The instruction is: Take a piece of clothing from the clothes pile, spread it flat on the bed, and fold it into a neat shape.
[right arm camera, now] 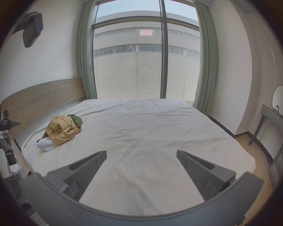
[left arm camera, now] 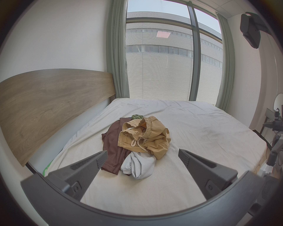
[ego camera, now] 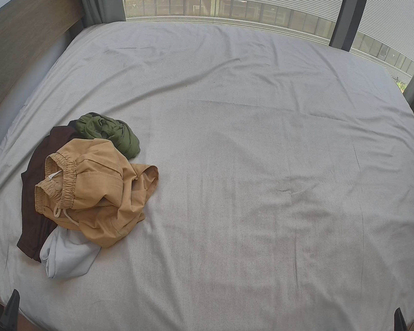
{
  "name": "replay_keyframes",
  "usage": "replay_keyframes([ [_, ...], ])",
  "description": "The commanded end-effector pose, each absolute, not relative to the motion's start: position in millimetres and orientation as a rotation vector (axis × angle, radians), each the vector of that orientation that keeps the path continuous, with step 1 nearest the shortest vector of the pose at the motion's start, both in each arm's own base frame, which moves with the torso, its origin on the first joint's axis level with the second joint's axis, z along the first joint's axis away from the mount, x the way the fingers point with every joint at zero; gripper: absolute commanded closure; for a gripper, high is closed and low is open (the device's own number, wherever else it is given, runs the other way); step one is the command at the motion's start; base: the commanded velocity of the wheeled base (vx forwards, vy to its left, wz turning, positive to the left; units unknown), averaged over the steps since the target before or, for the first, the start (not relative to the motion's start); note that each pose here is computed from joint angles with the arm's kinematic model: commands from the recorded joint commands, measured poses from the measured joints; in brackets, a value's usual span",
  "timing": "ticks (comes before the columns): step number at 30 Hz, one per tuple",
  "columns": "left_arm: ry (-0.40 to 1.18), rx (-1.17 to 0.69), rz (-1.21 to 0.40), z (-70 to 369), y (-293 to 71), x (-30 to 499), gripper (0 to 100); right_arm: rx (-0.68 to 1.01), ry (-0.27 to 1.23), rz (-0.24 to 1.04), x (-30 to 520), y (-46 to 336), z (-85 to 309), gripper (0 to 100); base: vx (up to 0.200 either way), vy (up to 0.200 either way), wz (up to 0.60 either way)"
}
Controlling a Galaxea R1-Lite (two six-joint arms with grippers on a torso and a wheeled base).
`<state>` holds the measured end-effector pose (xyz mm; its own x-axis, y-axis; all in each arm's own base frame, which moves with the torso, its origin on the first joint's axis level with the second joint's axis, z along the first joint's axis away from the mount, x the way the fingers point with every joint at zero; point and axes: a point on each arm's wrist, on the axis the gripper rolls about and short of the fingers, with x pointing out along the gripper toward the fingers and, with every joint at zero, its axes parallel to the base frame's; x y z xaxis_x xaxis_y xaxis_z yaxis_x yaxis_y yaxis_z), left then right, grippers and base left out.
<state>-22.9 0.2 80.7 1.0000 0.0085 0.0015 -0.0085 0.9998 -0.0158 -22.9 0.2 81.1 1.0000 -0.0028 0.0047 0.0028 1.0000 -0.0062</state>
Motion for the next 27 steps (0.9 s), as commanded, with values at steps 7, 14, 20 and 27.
replay_keyframes([
  [7,0.000,-0.003,0.006,76,0,-23,0,-0.006,-0.005,-0.002,-23,0,76,0,0.000,0.000,0.00],
  [14,0.000,-0.008,0.008,76,0,-23,0,-0.006,-0.005,-0.002,-23,0,76,0,0.000,0.000,0.00],
  [20,-0.086,-0.018,0.008,90,0,-25,0,-0.006,-0.005,-0.003,-23,0,76,0,0.000,0.000,0.00],
  [27,-0.062,-0.016,-0.057,127,-1,-19,0,-0.005,-0.005,0.000,-23,0,76,0,0.000,0.000,0.00],
])
